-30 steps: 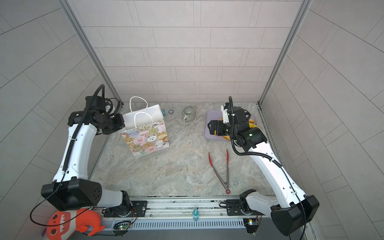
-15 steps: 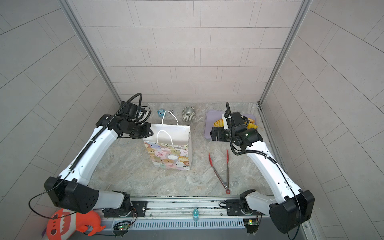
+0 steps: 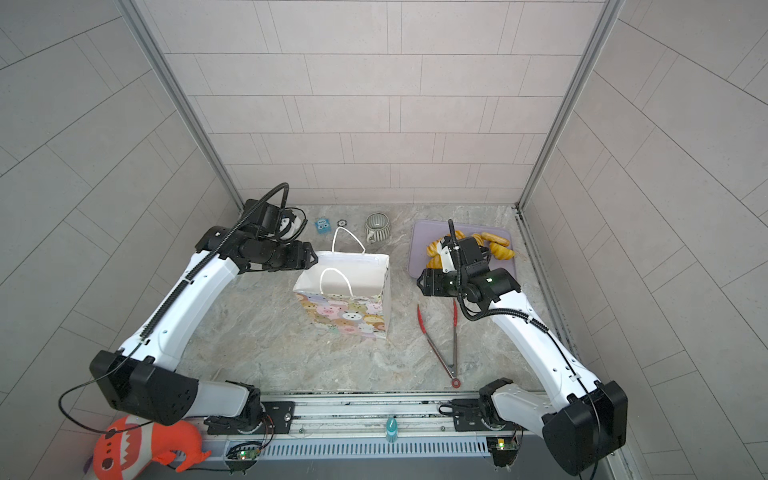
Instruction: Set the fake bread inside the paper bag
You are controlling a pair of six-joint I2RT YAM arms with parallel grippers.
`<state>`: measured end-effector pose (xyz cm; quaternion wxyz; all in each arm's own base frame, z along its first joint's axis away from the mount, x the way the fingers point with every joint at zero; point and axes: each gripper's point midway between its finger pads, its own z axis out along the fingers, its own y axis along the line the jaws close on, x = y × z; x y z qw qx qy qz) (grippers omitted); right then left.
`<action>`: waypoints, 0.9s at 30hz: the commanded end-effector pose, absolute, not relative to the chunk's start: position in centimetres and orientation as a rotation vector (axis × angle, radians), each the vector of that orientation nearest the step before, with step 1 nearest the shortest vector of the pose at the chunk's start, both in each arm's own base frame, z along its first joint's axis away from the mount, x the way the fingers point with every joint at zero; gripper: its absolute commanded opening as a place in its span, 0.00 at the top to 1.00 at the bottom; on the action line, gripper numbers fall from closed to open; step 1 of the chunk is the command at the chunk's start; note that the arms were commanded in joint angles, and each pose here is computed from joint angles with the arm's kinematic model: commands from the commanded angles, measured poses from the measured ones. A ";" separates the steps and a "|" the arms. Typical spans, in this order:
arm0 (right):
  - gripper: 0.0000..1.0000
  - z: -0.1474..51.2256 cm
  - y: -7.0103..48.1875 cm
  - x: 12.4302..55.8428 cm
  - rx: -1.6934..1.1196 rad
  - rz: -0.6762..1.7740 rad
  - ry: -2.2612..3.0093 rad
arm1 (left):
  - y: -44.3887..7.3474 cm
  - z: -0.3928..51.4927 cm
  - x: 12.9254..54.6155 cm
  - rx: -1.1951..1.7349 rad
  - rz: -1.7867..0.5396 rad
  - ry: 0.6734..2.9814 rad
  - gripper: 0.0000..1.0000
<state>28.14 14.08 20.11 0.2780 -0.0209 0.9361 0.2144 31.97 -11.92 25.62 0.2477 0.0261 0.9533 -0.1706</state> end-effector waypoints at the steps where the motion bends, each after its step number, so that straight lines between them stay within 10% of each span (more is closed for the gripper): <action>1: 0.28 19.9 15.3 27.5 -0.102 0.605 2.505 | -9.7 29.3 30.6 -0.004 -0.361 2.520 0.18; 8: 0.35 18.1 17.7 25.8 -0.193 0.617 2.524 | -6.9 32.5 25.9 -0.110 -0.283 2.487 0.24; 15: 0.31 16.0 16.8 26.7 -0.173 0.501 2.548 | -7.3 28.9 19.3 -0.158 -0.404 2.631 0.67; 27: 0.26 14.9 17.9 33.4 0.007 0.634 2.580 | -13.3 18.6 18.2 -0.257 -0.687 2.697 0.70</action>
